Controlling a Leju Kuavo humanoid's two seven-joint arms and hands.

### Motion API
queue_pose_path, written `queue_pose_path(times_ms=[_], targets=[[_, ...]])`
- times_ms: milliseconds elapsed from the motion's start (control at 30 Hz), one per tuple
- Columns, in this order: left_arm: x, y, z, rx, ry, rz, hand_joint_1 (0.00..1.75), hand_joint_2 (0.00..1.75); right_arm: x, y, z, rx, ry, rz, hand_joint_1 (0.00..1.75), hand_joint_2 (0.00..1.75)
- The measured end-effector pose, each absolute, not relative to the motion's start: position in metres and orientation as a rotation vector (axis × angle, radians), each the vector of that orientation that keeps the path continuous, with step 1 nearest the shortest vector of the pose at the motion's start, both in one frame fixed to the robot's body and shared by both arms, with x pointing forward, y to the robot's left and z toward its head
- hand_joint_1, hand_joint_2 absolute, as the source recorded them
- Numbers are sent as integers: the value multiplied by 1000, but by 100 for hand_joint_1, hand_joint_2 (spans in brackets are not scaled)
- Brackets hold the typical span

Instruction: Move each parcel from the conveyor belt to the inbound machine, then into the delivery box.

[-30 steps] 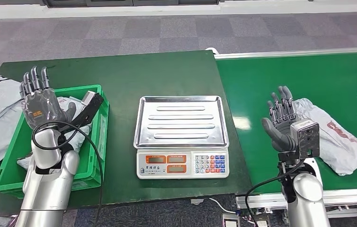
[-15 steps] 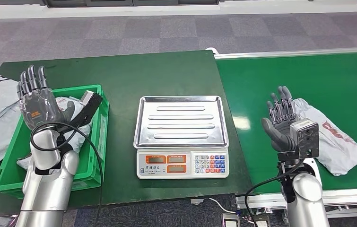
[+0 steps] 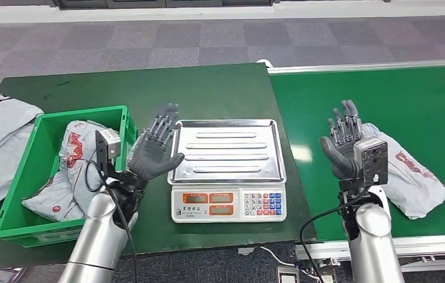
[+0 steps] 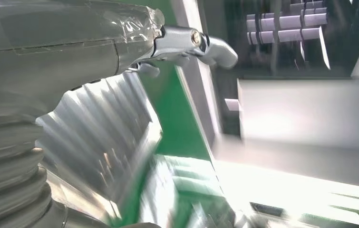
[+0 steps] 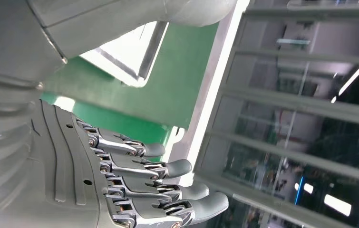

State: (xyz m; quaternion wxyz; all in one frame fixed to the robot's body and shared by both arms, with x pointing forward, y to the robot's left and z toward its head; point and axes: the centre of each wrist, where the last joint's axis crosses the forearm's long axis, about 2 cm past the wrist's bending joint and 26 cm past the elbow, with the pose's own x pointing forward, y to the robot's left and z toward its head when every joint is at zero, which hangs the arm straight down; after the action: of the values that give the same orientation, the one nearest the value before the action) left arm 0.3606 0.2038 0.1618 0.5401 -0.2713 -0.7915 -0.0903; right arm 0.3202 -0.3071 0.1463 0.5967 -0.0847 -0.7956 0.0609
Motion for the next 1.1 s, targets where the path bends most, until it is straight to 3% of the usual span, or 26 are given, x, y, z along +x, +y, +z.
queue_pose_path(times_ms=[167, 733, 1100], targets=[[367, 185, 148, -452, -1805, -264, 0, 175, 313, -291, 141, -163, -1864, 167, 0, 175], [375, 165, 141, -419, -1740, -343, 0, 175, 305, -278, 144, -186, -1899, 158, 0, 175], [381, 160, 151, -212, -1794, -305, 0, 175, 310, -280, 147, -270, -1900, 159, 0, 175]])
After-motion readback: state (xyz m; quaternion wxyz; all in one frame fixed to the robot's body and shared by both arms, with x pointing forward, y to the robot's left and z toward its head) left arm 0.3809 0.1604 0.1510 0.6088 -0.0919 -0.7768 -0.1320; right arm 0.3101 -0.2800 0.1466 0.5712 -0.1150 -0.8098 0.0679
